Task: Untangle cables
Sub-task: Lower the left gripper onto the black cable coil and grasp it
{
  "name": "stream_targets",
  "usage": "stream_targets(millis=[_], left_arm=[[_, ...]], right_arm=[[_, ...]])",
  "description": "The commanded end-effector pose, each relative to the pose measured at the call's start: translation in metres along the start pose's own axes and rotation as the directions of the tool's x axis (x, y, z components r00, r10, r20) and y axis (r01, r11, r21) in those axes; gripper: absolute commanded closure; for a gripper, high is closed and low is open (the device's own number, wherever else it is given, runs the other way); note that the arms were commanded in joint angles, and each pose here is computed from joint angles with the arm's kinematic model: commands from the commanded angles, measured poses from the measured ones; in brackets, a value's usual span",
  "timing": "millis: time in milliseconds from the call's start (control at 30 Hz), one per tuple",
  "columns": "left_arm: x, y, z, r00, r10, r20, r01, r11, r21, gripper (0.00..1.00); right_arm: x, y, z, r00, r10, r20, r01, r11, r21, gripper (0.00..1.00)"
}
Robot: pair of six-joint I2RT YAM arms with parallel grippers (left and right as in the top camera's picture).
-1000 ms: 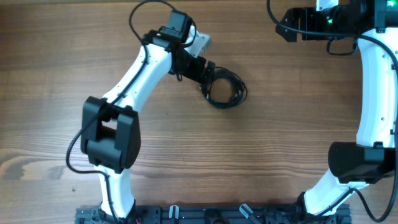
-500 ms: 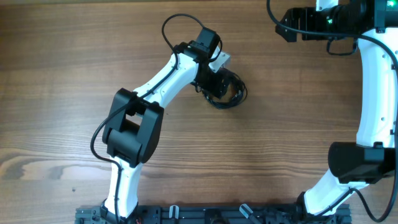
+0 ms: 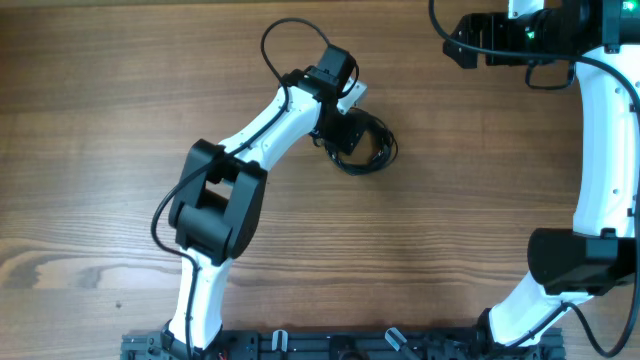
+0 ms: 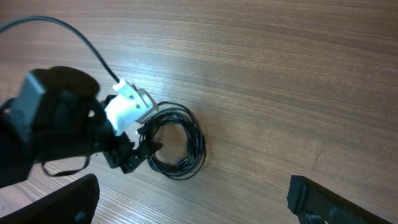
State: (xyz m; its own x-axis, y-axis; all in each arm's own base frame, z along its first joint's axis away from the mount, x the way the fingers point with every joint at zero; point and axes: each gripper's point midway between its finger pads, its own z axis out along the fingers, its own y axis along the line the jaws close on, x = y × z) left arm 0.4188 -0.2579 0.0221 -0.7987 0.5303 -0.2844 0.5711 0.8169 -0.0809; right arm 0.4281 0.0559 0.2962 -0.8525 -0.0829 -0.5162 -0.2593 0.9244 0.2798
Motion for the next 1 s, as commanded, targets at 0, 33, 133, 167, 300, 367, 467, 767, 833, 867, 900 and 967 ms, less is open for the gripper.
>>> stream_targets(millis=[0, 33, 133, 167, 300, 367, 467, 767, 833, 867, 900, 967], left_arm=[[0.011, -0.002, 0.025, 0.999, -0.014, -0.053, 0.014, 1.000, 0.015, 0.12], [0.010, -0.004, 0.025, 0.999, -0.011, -0.052, 0.012, 1.000, 0.022, 0.13], [0.009, -0.006, 0.026, 0.999, -0.004, -0.046, 0.005, 1.000, 0.022, 0.19], [0.008, -0.006, 0.026, 0.999, -0.004, -0.044, 0.005, 1.000, 0.022, 0.25], [0.008, -0.006, 0.026, 0.999, -0.004, -0.044, 0.005, 1.000, 0.022, 0.35], [0.008, -0.004, 0.026, 0.999, -0.005, -0.045, 0.005, 1.000, 0.011, 0.39], [0.009, 0.001, 0.026, 0.999, -0.008, -0.046, 0.007, 1.000, -0.021, 0.48], [0.009, 0.014, 0.025, 0.998, -0.038, -0.046, 0.034, 0.995, -0.095, 0.79], [0.009, 0.016, 0.025, 0.998, -0.043, -0.046, 0.038, 0.993, -0.108, 0.94], [0.009, 0.018, 0.025, 0.998, -0.043, -0.045, 0.037, 0.992, -0.117, 0.96], [0.009, 0.019, 0.024, 0.998, -0.047, -0.043, 0.041, 0.991, -0.125, 0.96], [0.008, 0.021, 0.024, 0.997, -0.063, -0.037, 0.058, 0.990, -0.130, 0.96]], right_arm=[[0.002, 0.001, 0.004, 1.000, -0.013, -0.010, 0.012, 1.000, -0.021, 0.00], [0.001, 0.001, 0.004, 1.000, -0.013, -0.010, 0.013, 1.000, -0.021, 0.00], [0.001, 0.001, 0.004, 1.000, -0.014, -0.008, 0.014, 1.000, -0.021, 0.00], [0.001, 0.001, 0.004, 1.000, -0.014, -0.008, 0.014, 1.000, -0.021, 0.00], [0.001, 0.001, 0.004, 1.000, -0.014, -0.008, 0.014, 1.000, -0.021, 0.00], [0.001, 0.001, 0.004, 1.000, -0.014, -0.008, 0.013, 1.000, -0.021, 0.00], [0.001, 0.001, 0.004, 1.000, -0.013, -0.008, 0.013, 1.000, -0.021, 0.00], [0.001, 0.001, 0.004, 1.000, -0.014, -0.007, 0.014, 1.000, -0.021, 0.00], [0.001, 0.001, 0.004, 1.000, -0.014, -0.006, 0.014, 1.000, -0.021, 0.00], [0.000, 0.001, 0.004, 1.000, -0.015, -0.006, 0.014, 1.000, -0.021, 0.00], [0.000, 0.001, 0.004, 1.000, -0.014, -0.005, 0.014, 1.000, -0.021, 0.00], [0.000, 0.001, 0.004, 1.000, -0.015, -0.005, 0.015, 1.000, -0.020, 0.00]])
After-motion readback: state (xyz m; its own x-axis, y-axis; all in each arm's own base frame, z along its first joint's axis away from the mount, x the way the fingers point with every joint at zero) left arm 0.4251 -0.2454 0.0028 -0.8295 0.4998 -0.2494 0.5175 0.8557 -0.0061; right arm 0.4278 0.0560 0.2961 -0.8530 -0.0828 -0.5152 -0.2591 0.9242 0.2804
